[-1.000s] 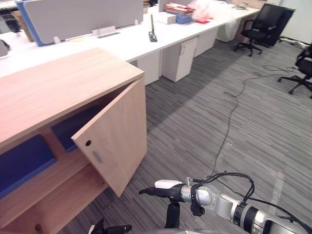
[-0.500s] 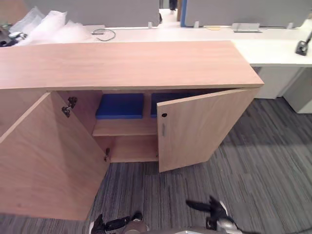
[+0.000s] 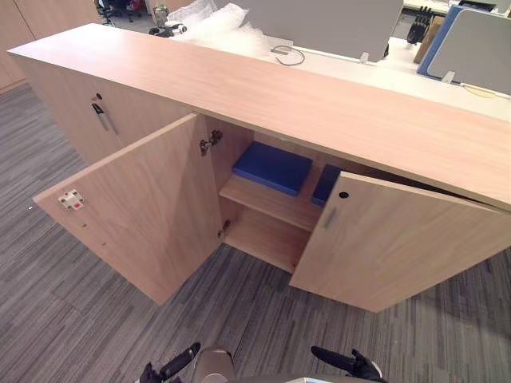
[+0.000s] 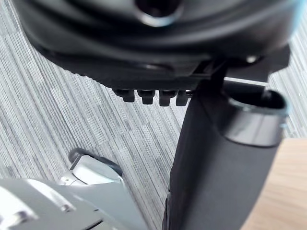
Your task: Walk over to the cabinet, pick up the folder, carry it to the office cabinet, place the folder inside the office cabinet, then close the office cabinet door
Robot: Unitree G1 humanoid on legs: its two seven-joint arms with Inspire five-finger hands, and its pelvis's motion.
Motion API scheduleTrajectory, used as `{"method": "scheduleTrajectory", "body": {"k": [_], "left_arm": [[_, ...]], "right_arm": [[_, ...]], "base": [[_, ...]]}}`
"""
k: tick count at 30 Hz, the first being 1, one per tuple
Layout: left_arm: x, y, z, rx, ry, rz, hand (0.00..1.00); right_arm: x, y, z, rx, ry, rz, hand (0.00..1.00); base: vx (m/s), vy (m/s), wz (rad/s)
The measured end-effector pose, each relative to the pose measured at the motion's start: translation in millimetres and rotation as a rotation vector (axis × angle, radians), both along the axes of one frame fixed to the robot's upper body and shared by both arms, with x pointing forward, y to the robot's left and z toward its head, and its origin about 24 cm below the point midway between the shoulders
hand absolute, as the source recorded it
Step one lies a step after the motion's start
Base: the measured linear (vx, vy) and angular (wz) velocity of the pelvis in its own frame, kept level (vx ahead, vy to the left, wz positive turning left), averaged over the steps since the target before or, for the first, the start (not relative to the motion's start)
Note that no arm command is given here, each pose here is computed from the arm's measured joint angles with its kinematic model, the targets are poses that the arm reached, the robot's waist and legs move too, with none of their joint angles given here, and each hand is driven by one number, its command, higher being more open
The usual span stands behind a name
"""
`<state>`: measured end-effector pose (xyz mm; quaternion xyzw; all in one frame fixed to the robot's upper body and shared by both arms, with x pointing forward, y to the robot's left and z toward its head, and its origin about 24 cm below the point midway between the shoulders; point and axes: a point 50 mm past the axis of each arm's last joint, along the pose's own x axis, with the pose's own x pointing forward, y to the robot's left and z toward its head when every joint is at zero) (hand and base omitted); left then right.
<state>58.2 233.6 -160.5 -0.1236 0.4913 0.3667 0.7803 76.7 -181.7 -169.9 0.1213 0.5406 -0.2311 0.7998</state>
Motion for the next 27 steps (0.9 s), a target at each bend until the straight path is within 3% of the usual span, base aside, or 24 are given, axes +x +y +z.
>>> {"method": "scheduleTrajectory", "body": {"k": [8, 18, 21, 23, 24, 26, 27], "left_arm": [[-13, -7, -6, -0.037, 0.063, 0.007, 1.00], [-6, -1, -3, -0.012, 0.019, 0.050, 1.00], [41, 3, 32, 0.044, -0.267, 0.158, 1.00], [86, -5, 119, 0.159, -0.711, -0.071, 1.00], [97, -12, 147, 0.174, -0.853, -0.154, 1.00], [113, -20, 177, 0.192, -1.026, -0.295, 1.00], [115, -19, 178, 0.203, -1.034, -0.312, 1.00]], "right_arm": [[-13, -5, -2, 0.038, -0.009, -0.165, 1.00], [-9, -2, -2, 0.008, 0.004, -0.007, 1.00], [-13, -3, -2, 0.006, 0.013, -0.010, 1.00], [-22, -6, -4, 0.005, 0.045, -0.014, 1.00], [-28, -10, -4, 0.004, 0.064, -0.027, 1.00], [-36, -19, -4, 0.003, 0.092, -0.073, 1.00], [-41, -25, -4, -0.003, 0.099, -0.094, 1.00]], "base": [[0.04, 0.043, 0.28], [0.02, -0.016, 0.14], [0.04, 0.005, 0.20], [0.10, 0.012, 0.32], [0.10, 0.013, 0.23], [0.11, 0.038, 0.06], [0.09, 0.044, -0.07]]}}
